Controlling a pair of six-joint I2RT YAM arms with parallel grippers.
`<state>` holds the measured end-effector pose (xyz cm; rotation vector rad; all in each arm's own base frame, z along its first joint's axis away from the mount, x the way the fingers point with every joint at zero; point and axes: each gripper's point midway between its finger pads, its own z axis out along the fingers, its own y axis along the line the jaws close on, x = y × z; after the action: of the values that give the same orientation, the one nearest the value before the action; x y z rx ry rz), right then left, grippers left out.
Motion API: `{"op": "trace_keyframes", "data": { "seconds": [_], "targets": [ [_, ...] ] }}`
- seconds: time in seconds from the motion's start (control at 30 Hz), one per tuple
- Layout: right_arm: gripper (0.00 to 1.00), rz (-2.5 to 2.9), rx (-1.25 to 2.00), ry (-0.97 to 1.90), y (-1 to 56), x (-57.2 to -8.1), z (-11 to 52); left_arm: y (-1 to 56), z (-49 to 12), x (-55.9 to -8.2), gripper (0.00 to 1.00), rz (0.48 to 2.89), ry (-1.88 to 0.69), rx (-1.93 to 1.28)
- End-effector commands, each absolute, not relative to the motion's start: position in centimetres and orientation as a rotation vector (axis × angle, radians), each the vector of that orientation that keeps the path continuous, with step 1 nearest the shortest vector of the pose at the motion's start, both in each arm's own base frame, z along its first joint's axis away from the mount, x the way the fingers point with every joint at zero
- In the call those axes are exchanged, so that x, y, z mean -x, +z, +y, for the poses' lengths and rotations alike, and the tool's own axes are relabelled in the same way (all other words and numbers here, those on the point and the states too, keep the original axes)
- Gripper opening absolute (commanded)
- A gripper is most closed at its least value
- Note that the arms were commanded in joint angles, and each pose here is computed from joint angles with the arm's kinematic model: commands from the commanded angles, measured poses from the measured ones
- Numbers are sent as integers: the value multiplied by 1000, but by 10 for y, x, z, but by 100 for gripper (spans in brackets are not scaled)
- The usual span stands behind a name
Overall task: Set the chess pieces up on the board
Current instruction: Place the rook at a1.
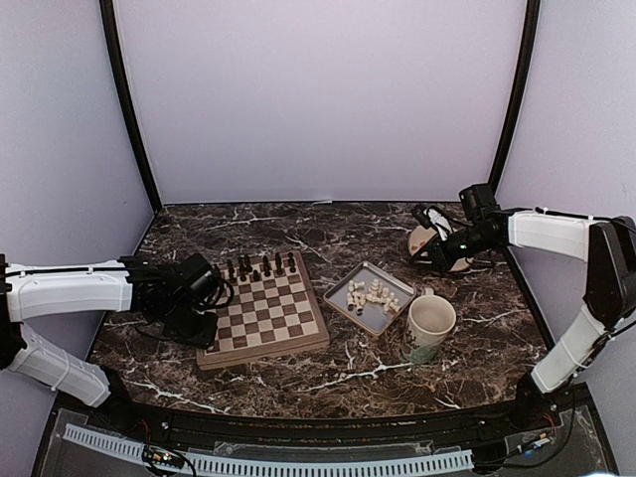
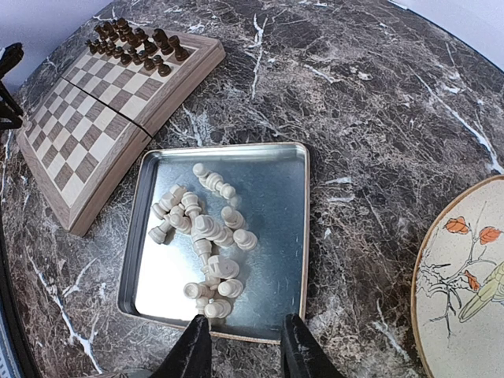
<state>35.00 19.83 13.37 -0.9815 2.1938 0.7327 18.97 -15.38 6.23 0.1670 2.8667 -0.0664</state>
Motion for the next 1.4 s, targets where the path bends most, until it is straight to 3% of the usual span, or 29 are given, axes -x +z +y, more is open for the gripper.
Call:
{"op": "trace_keyframes", "data": {
  "seconds": [0.0, 0.1, 0.63, 0.93, 1.23, 1.27, 1.3, 1.33, 1.37],
  "targets": [
    [31, 2182, 1000, 748, 132, -348, 202, 57, -149, -181, 23, 2910, -68, -150],
    [31, 2184, 1001, 747, 131, -348, 202, 54, -153, -181, 19, 2916, -87, -156],
    [31, 2183, 1006, 750, 131, -347, 203, 52, -156, -185, 16, 2905, -91, -164],
    [31, 2185, 1010, 752, 131, -346, 203, 50, -154, -182, 19, 2920, -75, -173],
    [31, 2172, 1013, 750, 142, -347, 204, 97, -154, -191, 48, 2834, -96, -212],
    [31, 2165, 1012, 739, 146, -348, 204, 107, -153, -195, 55, 2807, -92, -219],
    [31, 2162, 1012, 726, 150, -350, 203, 117, -154, -199, 68, 2778, -92, -235],
    [31, 2158, 1013, 707, 156, -352, 202, 130, -161, -207, 92, 2727, -125, -275],
    [31, 2149, 1020, 696, 162, -354, 202, 142, -168, -216, 98, 2675, -149, -320]
  ]
}}
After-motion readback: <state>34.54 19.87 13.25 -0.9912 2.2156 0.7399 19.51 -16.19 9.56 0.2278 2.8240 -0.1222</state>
